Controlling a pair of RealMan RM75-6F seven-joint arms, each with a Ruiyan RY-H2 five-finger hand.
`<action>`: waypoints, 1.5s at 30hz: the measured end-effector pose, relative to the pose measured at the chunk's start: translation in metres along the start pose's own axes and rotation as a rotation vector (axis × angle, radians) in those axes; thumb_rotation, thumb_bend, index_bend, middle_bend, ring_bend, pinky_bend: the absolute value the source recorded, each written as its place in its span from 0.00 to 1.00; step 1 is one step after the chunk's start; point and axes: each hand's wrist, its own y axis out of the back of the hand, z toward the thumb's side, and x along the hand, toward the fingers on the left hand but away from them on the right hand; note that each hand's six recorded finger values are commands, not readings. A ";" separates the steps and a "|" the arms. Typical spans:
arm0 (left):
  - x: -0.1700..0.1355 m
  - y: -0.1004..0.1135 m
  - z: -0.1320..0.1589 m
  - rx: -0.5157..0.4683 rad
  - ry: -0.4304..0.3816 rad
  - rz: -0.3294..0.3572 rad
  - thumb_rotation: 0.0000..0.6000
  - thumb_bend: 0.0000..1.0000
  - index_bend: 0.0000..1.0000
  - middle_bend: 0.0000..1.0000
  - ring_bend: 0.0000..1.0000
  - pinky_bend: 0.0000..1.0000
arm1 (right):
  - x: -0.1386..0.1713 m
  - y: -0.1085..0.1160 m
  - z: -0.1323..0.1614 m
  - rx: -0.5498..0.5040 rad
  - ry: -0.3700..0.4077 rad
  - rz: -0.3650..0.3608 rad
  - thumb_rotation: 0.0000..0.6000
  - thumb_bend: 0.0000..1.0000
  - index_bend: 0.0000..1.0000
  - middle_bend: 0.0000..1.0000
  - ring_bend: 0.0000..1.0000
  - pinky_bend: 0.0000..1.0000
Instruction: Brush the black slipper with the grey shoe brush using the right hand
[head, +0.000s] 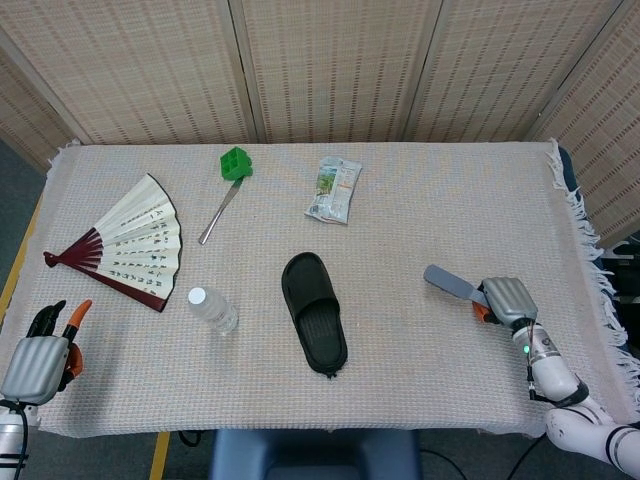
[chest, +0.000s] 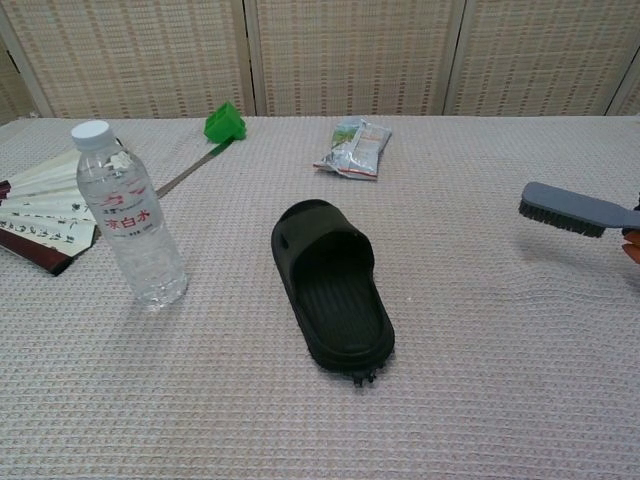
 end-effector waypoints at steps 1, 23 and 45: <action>0.000 0.000 0.000 0.000 0.000 0.001 1.00 0.50 0.00 0.00 0.00 0.08 | -0.001 0.000 0.001 -0.027 0.008 -0.003 1.00 0.58 1.00 1.00 1.00 1.00; 0.000 -0.001 0.004 -0.005 -0.015 -0.005 1.00 0.51 0.00 0.00 0.00 0.08 | -0.027 0.046 0.096 -0.199 0.341 0.122 1.00 0.58 1.00 1.00 1.00 1.00; -0.001 0.004 0.001 -0.026 -0.016 0.006 1.00 0.51 0.00 0.00 0.00 0.09 | -0.082 0.017 0.204 0.021 0.404 0.263 1.00 0.58 1.00 1.00 1.00 1.00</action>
